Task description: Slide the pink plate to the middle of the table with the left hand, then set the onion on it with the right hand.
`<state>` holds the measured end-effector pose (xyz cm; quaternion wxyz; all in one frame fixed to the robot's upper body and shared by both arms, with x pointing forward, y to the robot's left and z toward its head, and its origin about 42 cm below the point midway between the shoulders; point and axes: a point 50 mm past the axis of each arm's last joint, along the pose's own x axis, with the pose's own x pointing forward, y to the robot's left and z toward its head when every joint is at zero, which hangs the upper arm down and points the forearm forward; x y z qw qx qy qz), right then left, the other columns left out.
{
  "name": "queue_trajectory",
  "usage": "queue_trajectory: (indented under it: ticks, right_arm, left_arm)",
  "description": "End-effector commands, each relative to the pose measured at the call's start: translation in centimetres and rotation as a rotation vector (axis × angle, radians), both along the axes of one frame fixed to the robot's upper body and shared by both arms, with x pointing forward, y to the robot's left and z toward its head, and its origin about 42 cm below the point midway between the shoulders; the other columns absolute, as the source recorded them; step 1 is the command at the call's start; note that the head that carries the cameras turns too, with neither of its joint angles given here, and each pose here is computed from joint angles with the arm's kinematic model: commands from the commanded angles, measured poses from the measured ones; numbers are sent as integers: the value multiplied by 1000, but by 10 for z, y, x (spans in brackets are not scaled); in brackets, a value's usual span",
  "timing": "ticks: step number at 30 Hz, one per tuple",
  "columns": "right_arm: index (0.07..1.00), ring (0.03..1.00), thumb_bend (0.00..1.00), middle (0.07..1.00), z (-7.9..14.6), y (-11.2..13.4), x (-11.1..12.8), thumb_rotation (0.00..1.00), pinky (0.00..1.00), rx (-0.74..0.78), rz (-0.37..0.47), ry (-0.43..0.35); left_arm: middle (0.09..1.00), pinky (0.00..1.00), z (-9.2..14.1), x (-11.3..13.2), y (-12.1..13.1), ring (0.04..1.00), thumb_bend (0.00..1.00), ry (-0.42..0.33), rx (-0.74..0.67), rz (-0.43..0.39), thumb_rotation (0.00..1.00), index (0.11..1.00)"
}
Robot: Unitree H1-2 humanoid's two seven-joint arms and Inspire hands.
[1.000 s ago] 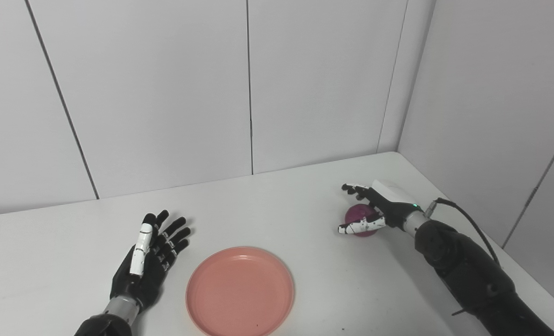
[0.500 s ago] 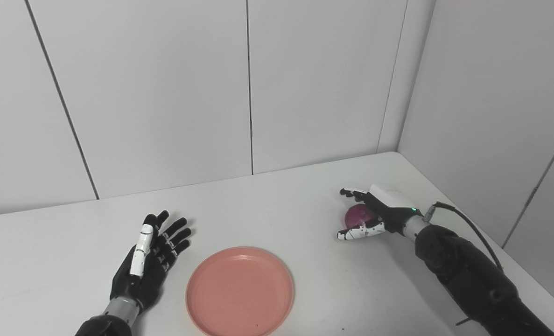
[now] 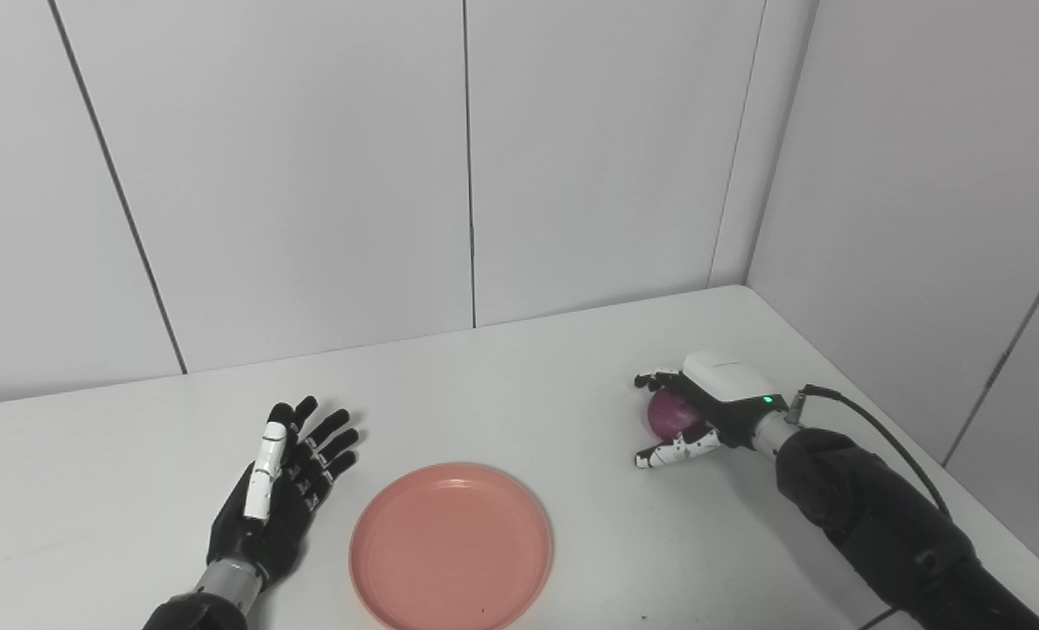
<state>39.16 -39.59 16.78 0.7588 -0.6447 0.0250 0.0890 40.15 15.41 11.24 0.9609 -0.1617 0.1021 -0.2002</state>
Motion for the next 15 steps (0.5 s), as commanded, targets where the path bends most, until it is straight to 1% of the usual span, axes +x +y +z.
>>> queue_trajectory:
  ticks: [1, 2, 3, 4, 7, 8, 11, 15]
  right_arm:
    - [743, 676, 932, 719, -2, -7, -1, 574, 536, -33, -13, 22]
    - [730, 663, 895, 708, -2, -7, -1, 568, 527, -38, -18, 21]
    - [725, 659, 883, 704, -3, -7, -1, 566, 523, -47, -25, 20]
    - [700, 616, 793, 679, -3, -7, -1, 535, 500, -53, -30, 20]
    - [663, 558, 673, 631, -8, -9, 0, 478, 466, -54, -38, 8]
    - [613, 510, 618, 580, -9, -10, 1, 424, 432, -51, -38, 2]
    - [566, 437, 549, 505, -15, -14, 2, 337, 369, -27, -46, -3]
    - [559, 389, 492, 464, -19, -17, 2, 324, 319, -15, -65, 7]
  left_arm:
    - [894, 918, -30, -14, 5, 883, 615, 135, 22, 5, 836, 1000]
    - [895, 915, -30, -14, 5, 883, 614, 135, 22, 4, 837, 1000]
    - [895, 915, -30, -15, 5, 882, 614, 135, 21, 5, 837, 1000]
    - [893, 906, -30, -15, 5, 879, 613, 135, 21, 5, 836, 1000]
    - [892, 902, -30, -15, 6, 878, 614, 137, 20, 7, 831, 1000]
    - [892, 908, -30, -14, 6, 878, 612, 137, 20, 6, 833, 1000]
    - [894, 915, -30, -14, 6, 880, 611, 138, 17, 7, 833, 1000]
    - [895, 921, -29, -14, 6, 882, 607, 139, 12, 8, 838, 1000]
